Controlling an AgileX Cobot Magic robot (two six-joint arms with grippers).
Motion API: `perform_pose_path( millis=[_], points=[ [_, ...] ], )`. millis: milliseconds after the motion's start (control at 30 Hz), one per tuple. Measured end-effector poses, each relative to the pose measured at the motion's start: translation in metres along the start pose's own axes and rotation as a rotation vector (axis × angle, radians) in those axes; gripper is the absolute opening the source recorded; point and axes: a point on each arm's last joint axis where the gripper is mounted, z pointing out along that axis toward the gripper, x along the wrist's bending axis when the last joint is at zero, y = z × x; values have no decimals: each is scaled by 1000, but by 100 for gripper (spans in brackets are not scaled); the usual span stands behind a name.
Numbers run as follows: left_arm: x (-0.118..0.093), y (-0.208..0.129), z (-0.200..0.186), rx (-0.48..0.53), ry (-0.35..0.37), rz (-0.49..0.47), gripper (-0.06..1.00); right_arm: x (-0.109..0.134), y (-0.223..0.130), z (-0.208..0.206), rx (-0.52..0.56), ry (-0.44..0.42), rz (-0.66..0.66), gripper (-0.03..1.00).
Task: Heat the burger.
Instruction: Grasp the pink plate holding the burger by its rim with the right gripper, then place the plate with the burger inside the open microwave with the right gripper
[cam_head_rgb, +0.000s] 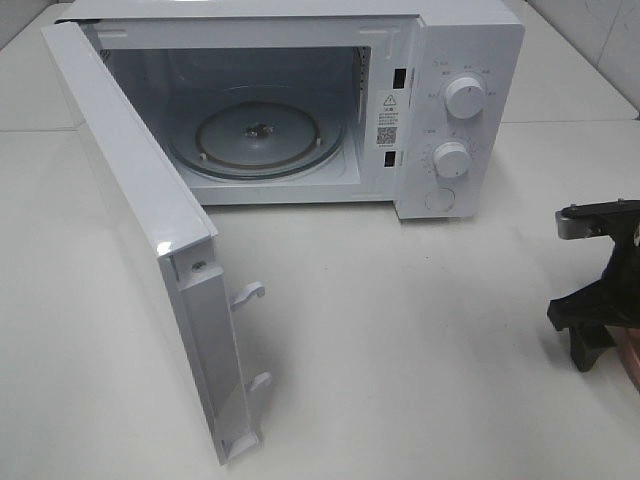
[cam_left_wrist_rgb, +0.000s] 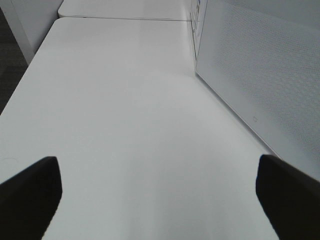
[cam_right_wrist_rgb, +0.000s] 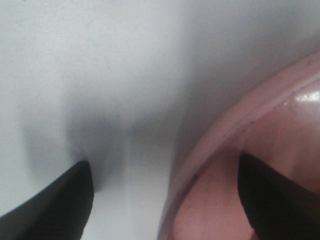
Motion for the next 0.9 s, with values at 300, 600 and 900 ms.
perform_pose_path(
  millis=[300,600,900],
  points=[
    [0,0,0,0,0,0,98,0,0,0,1,-1,15,63],
    [0,0,0,0,0,0,98,-2,-1,-1,7,-14,16,12],
    [0,0,0,0,0,0,98,-3,-1,-2,5,-21,13,6]
  ],
)
